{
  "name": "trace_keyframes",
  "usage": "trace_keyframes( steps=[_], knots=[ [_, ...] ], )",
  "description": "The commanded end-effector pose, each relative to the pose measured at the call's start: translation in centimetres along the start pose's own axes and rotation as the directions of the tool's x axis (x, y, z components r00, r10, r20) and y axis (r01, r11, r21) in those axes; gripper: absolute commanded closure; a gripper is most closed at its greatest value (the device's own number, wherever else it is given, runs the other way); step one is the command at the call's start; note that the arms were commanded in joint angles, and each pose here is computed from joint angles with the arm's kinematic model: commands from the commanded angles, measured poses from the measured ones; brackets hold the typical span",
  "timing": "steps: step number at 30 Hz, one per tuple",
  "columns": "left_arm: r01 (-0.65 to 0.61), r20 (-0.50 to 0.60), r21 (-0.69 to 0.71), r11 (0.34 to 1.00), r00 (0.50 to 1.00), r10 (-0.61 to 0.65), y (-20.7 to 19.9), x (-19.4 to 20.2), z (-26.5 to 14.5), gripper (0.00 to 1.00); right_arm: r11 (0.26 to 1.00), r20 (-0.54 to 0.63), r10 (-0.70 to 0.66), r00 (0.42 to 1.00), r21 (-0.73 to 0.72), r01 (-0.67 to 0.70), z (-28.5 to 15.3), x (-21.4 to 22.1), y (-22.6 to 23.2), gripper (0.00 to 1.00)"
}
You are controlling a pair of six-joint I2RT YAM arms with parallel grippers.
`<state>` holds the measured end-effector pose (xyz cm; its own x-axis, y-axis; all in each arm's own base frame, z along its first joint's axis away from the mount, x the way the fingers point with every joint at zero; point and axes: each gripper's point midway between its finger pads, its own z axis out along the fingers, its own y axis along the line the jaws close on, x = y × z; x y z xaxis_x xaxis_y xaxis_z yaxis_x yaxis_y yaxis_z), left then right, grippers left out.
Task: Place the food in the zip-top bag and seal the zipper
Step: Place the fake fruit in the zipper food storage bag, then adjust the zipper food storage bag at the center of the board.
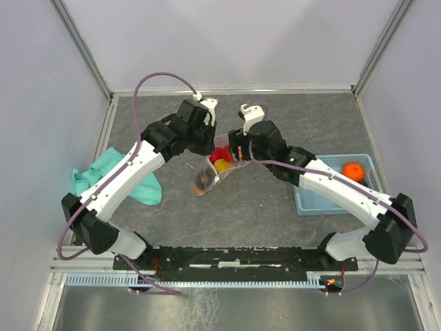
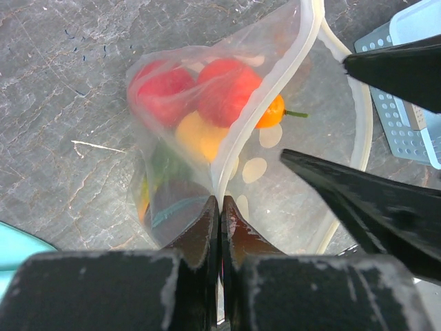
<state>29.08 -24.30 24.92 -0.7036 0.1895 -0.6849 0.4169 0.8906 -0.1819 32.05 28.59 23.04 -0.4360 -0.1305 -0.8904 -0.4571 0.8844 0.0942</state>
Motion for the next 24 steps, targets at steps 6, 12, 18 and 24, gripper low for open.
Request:
trace_keyframes(
  steps=[6,12,18,24],
  knots=[
    [-0.01,0.06,0.037,0.999,0.998,0.008,-0.9,-1.6,-0.6,0.97,0.972,0.051,0.175,0.983,0.15,-0.18,-4.7,-3.1,-2.8,0.28],
    [-0.01,0.06,0.038,0.999,0.998,0.008,-1.0,-1.6,-0.6,0.97,0.931,-0.002,0.305,0.952,0.21,-0.298,-3.9,-0.3,-3.6,0.37],
    [-0.008,0.055,0.038,0.999,0.998,0.006,-0.9,-1.5,-0.5,0.97,0.915,-0.076,0.363,0.929,0.216,-0.34,-2.6,2.0,-2.9,0.54],
    [-0.009,0.056,0.035,0.999,0.998,0.007,-0.9,-1.5,-0.5,0.97,0.91,-0.129,0.383,0.915,0.222,-0.349,-2.0,3.1,-2.4,0.71]
  ],
)
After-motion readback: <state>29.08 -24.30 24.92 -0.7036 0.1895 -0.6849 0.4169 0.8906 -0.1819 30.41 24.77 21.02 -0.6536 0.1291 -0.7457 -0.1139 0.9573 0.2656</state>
